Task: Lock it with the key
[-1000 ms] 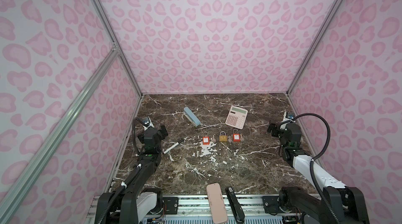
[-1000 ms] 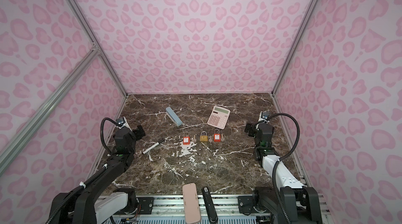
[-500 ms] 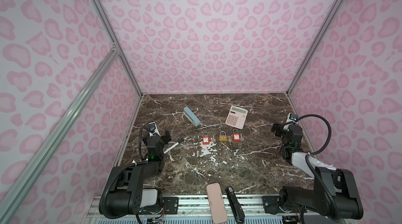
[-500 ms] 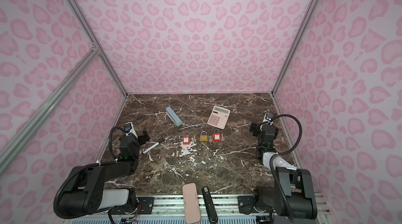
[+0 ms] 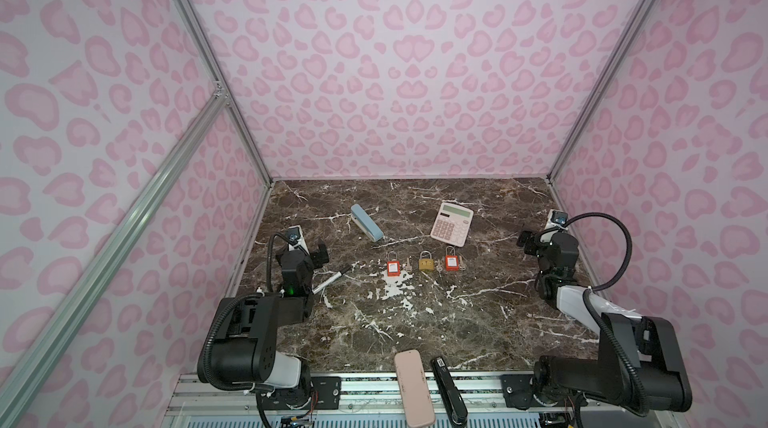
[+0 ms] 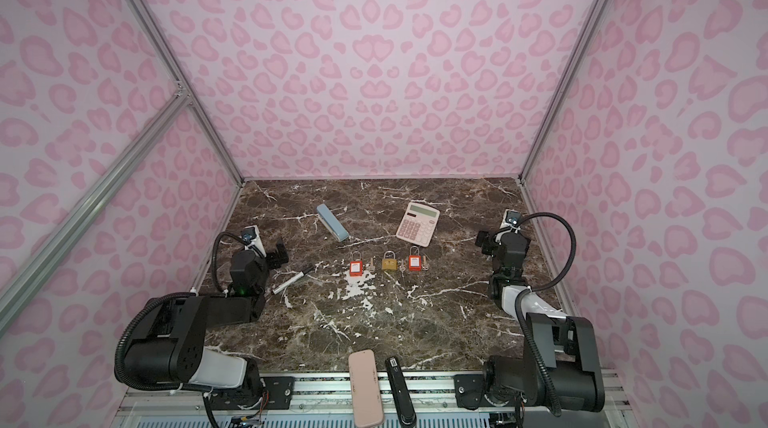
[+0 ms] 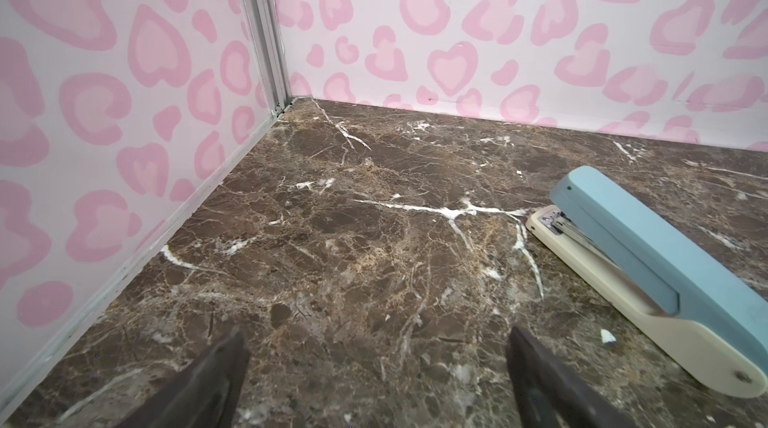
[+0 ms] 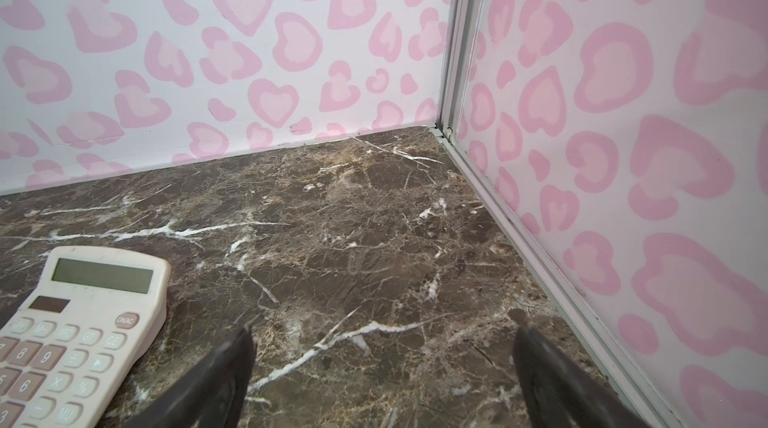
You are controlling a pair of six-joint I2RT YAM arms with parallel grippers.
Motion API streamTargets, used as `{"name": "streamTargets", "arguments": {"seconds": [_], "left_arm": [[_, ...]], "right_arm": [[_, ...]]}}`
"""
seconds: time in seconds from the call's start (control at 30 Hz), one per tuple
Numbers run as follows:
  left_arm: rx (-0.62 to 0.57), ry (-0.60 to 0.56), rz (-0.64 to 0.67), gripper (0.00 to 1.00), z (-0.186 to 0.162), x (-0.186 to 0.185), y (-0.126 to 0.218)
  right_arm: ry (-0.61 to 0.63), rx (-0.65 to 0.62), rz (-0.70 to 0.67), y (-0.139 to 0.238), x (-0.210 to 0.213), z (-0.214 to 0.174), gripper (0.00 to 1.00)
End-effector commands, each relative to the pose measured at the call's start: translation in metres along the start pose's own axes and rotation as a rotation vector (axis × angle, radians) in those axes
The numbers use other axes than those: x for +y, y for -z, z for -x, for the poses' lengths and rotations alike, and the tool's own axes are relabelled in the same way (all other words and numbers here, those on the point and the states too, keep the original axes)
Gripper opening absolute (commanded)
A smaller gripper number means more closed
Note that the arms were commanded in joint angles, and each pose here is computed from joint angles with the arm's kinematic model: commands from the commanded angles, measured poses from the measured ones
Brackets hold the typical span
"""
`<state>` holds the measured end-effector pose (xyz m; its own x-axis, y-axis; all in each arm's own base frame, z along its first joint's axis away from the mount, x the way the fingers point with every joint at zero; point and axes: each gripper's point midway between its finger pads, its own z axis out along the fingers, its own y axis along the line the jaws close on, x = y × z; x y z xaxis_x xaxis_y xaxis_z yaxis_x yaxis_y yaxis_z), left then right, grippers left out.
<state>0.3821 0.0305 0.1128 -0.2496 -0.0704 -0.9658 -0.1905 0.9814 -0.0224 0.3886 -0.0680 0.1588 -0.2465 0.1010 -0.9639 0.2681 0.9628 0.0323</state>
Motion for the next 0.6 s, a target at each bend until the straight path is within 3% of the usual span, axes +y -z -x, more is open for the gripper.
{"name": "streamTargets", "arguments": {"seconds": [0.0,0.23,0.4,0.57], "left_arm": [[-0.016,-0.003,-0.010,0.98,0.005,-0.002,-0.001],[-0.016,-0.003,-0.010,0.97,0.005,-0.002,-0.001],[-0.018,-0.003,-0.009,0.98,0.006,-0.002,-0.002],[-0.017,-0.004,-0.010,0.98,0.005,-0.002,-0.002]], "right_arm": [[0.004,0.008,0.012,0.004,0.002,-0.005,0.99],[-0.026,0.052,0.046,0.004,0.008,-0.022,0.99],[-0.027,-0.009,0.073,0.008,0.013,-0.045,0.99],[0.095,-0.082,0.118,0.009,0.042,-0.056,0.99]]}}
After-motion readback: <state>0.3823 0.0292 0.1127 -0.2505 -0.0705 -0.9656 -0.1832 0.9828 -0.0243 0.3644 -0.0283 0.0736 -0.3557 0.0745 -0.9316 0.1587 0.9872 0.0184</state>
